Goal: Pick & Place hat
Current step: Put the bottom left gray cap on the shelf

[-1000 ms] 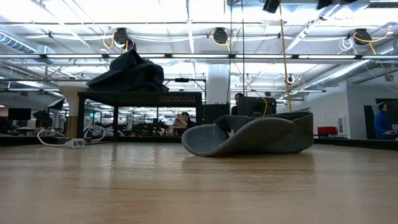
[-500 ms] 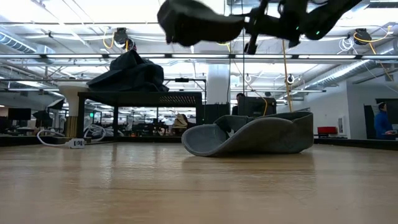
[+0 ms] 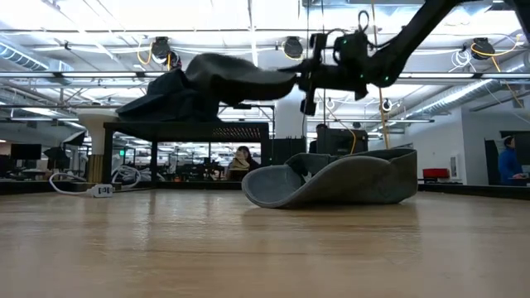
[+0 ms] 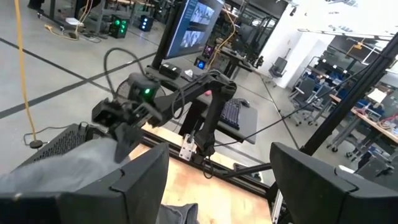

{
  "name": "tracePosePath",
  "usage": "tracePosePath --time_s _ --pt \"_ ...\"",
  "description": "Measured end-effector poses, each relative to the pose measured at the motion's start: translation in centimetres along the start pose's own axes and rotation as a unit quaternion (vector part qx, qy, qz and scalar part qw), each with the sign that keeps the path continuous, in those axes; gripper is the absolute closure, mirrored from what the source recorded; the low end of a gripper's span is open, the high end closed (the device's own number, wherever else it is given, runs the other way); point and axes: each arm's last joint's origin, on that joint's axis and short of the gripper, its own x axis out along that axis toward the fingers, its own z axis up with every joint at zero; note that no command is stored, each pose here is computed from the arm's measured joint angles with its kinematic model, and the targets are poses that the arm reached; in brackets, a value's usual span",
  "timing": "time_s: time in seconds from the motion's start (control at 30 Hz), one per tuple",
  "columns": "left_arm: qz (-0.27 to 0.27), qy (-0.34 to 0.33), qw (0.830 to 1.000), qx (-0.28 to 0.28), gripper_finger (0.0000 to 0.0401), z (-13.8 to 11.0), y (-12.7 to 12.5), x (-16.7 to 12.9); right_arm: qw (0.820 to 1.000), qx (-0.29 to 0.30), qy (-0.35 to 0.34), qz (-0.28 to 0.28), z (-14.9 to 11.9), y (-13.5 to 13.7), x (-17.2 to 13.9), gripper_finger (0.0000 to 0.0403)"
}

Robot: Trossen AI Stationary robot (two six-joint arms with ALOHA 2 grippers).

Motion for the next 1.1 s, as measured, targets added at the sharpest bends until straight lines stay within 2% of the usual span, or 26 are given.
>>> tracePosePath --time_s 0.23,0.47,0.7,0.83,0.97,1.1 --pt "0.000 0.000 1.000 0.005 0.0119 0.0 0.0 0.0 1.000 0.005 -0.011 -0.021 -0.6 -2.2 1.0 0.0402" --pt "0.000 0.000 1.000 0.005 0.0119 0.0 0.0 0.0 0.998 -0.023 -0.026 -0.045 -1.2 -2.6 1.9 0.0402" --pt "-0.001 -0.002 1.000 0.006 0.0119 0.0 0.0 0.0 0.995 -0.008 -0.016 -0.096 -2.0 -3.6 2.2 0.0402" --pt "-0.001 -0.002 1.000 0.006 0.0119 0.1 0.0 0.0 0.994 -0.009 -0.022 -0.106 -2.1 -3.7 2.3 0.0401" --pt "-0.001 -0.002 1.000 0.007 0.0119 0.1 0.0 0.0 0.993 -0.007 -0.033 -0.115 -2.1 -3.8 2.3 0.0378" --pt "-0.001 -0.003 1.000 0.008 0.0119 0.1 0.0 0.0 0.991 0.001 -0.040 -0.127 -2.2 -4.0 2.3 0.0329"
